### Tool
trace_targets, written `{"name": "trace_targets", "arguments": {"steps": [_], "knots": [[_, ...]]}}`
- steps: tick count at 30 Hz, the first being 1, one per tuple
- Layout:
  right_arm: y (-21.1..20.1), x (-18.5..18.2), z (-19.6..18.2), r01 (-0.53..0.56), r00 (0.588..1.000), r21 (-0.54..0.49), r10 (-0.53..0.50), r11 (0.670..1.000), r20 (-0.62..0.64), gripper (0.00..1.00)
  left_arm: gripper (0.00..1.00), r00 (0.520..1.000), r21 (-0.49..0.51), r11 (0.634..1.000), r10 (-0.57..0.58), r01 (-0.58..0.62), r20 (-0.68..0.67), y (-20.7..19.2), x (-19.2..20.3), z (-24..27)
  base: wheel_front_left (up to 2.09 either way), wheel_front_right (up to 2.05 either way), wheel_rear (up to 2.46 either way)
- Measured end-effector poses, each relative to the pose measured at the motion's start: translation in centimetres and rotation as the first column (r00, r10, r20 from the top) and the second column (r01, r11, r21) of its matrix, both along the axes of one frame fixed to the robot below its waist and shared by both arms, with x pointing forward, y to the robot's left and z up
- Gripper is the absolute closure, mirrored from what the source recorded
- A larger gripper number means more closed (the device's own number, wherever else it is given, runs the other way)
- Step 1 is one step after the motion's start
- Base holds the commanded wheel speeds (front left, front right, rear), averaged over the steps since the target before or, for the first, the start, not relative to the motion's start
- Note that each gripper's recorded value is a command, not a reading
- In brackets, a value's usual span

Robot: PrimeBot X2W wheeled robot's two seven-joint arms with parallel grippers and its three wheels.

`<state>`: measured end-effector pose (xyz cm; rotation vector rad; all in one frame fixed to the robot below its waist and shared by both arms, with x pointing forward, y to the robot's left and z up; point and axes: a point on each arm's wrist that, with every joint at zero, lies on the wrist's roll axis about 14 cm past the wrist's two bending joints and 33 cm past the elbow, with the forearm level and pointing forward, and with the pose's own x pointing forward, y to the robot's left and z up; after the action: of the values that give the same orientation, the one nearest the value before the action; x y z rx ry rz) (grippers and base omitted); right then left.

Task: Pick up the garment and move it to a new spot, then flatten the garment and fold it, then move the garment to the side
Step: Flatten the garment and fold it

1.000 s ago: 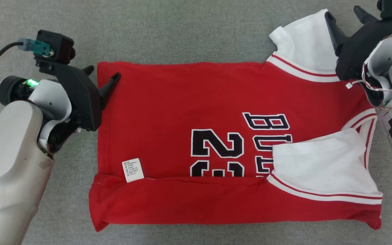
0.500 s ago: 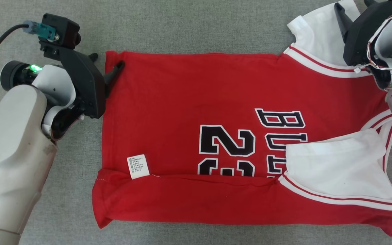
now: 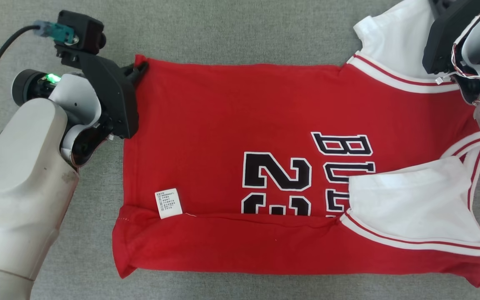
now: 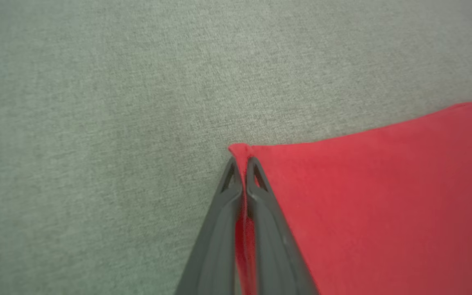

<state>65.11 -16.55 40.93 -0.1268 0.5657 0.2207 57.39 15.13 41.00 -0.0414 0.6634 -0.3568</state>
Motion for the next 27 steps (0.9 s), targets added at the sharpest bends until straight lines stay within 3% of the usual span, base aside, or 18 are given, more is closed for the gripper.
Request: {"name": "trace_targets", "arguments": {"steps": [12, 19, 27], "knots": [[1.0, -2.4, 5.6, -0.102, 0.96, 0.037, 0.088, 0.994, 0.266, 1.0, 1.0, 0.981, -0.067, 0.997, 0.06, -0.048, 0.186, 0.3, -1.2, 3.5, 0.0, 0.0, 0.0], [0.1, -6.9, 7.5, -0.13, 0.927, 0.094, 0.087, 0.987, 0.364, 1.0, 1.0, 0.962, -0.116, 0.992, 0.077, -0.047, 0.262, -0.4, -4.2, 4.8, 0.0, 0.0, 0.0], [-2.1, -12.8, 7.7, -0.127, 0.92, 0.145, 0.061, 0.981, 0.387, 1.0, 1.0, 0.941, -0.146, 0.988, 0.094, -0.048, 0.326, -0.8, -7.3, 6.1, 0.0, 0.0, 0.0]]}}
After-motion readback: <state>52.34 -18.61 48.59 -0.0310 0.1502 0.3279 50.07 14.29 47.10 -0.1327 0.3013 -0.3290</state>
